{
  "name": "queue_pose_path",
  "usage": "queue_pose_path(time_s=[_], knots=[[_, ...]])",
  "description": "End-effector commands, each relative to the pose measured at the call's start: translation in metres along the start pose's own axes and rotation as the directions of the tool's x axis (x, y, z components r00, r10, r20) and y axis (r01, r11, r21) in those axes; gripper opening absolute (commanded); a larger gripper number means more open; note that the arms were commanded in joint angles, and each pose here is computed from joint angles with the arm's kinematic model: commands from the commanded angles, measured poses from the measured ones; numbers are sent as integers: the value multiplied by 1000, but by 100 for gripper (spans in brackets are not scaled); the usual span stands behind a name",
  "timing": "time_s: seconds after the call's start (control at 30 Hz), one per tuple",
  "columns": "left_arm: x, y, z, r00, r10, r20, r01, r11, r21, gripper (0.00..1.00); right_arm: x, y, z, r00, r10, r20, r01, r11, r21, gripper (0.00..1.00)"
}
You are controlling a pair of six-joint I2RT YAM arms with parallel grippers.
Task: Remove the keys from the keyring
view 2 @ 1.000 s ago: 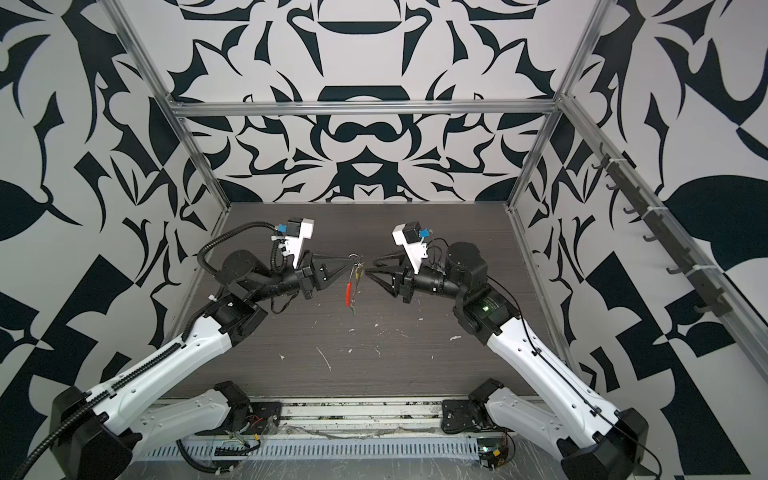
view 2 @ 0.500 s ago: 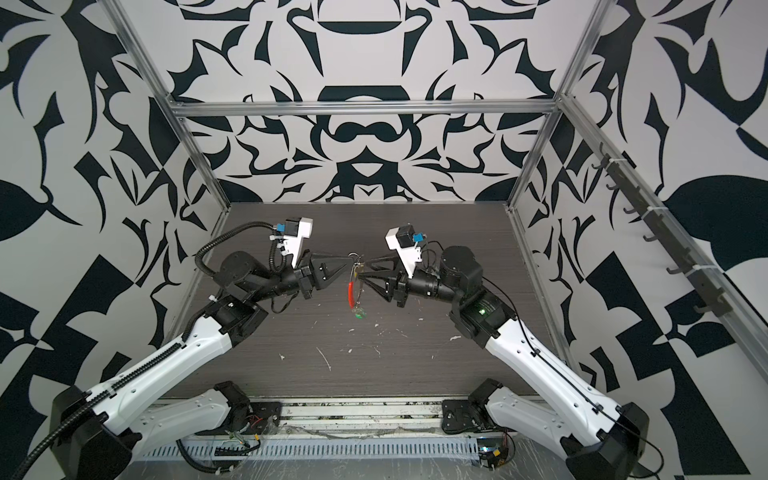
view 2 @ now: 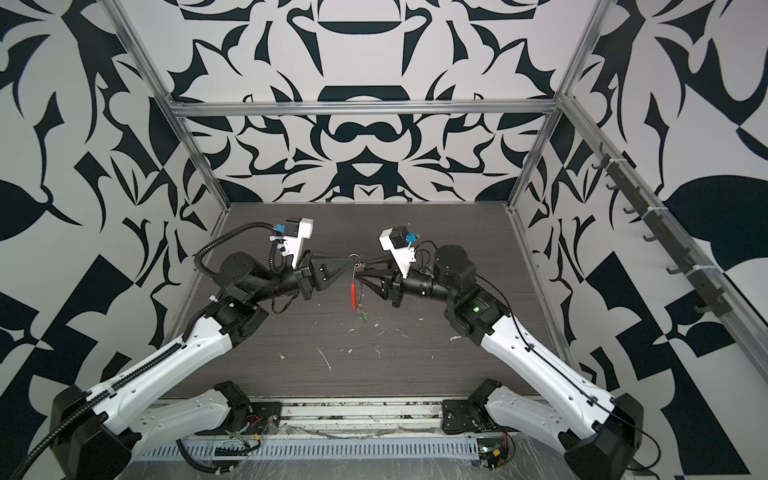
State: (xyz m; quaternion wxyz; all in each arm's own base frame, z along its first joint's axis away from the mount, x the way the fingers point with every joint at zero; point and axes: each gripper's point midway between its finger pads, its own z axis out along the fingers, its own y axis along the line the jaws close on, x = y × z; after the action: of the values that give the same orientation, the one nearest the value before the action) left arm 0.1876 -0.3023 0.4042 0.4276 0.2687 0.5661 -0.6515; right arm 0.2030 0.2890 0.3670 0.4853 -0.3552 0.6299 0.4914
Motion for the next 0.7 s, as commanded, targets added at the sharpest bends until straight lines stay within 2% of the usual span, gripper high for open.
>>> queue_pose_path(time_s=[0.0, 0.2, 0.37, 0.67], knots=[[-6, -9, -1, 999, 25, 26, -26, 999, 29, 0, -34, 15, -6, 993, -75, 87, 77, 997, -19, 29], [-6, -7, -2, 999, 24, 31, -25, 1000, 14, 0, -32, 15, -8, 994, -78, 80, 79, 997, -11, 16], [-9, -8, -3, 999, 30, 40, -30, 999, 15, 0, -28, 15, -8, 995, -72, 64, 73, 997, -16, 1], [-16, -16, -4, 997, 44, 64, -46, 999, 28, 0, -18, 17, -5, 998, -52, 31, 54, 998, -40, 0]])
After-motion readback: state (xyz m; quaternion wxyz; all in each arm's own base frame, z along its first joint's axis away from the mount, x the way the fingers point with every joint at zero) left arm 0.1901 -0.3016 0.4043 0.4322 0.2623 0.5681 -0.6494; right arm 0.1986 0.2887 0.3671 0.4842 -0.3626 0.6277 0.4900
